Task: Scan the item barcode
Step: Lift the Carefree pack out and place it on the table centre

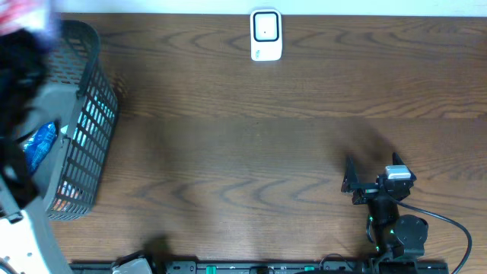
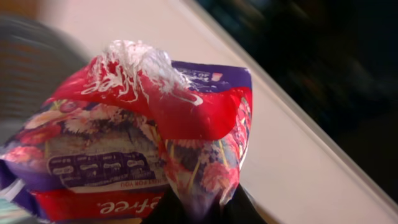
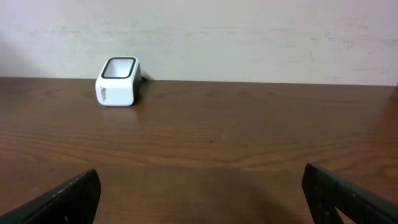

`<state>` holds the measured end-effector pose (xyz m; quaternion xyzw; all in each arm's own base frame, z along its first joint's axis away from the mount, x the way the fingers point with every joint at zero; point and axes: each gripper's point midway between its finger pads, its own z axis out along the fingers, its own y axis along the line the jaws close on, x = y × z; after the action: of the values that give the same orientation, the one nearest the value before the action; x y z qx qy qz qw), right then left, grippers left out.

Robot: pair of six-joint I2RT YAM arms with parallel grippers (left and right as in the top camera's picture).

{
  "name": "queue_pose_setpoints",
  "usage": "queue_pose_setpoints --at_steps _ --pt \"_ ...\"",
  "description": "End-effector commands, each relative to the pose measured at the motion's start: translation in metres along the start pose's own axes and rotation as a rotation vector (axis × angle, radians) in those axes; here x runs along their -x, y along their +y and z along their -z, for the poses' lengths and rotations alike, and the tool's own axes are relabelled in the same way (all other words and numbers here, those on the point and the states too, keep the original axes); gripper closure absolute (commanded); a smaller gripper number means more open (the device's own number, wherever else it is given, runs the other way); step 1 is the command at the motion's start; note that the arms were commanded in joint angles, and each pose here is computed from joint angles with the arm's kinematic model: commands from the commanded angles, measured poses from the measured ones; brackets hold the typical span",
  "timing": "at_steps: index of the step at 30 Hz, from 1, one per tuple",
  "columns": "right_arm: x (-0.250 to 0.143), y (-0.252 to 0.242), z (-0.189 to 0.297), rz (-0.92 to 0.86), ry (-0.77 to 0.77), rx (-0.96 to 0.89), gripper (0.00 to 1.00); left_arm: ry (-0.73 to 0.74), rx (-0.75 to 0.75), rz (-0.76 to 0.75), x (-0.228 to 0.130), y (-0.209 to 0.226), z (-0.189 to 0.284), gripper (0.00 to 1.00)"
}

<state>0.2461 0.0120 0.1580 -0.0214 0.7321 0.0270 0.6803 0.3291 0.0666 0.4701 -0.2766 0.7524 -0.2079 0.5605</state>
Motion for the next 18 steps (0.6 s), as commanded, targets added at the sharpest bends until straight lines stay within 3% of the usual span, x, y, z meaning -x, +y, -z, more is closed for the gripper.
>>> queue_pose_setpoints --at_steps 1,3,7,11,14,18 --pt "-0.001 0.001 0.000 0.014 0.001 0.001 0.01 0.191 -0.261 -0.176 -0.066 -0.084 -0.009 0.93" --pt "-0.001 0.001 0.000 0.014 0.002 0.001 0.01 0.255 -0.293 -0.338 -0.107 -0.112 -0.022 0.93" --pt "-0.001 0.001 0.000 0.014 0.002 0.001 0.01 0.296 -0.209 -0.465 -0.152 -0.124 -0.052 0.93" --pt "-0.001 0.001 0.000 0.014 0.001 0.001 0.00 0.407 -0.166 -0.537 -0.211 -0.131 -0.086 0.93" --pt "-0.001 0.001 0.000 0.014 0.001 0.001 0.01 0.543 -0.136 -0.572 -0.275 -0.129 -0.118 0.93" --pt "-0.001 0.001 0.000 0.014 0.001 0.001 0.01 0.675 -0.056 -0.530 -0.344 -0.116 -0.149 0.93"
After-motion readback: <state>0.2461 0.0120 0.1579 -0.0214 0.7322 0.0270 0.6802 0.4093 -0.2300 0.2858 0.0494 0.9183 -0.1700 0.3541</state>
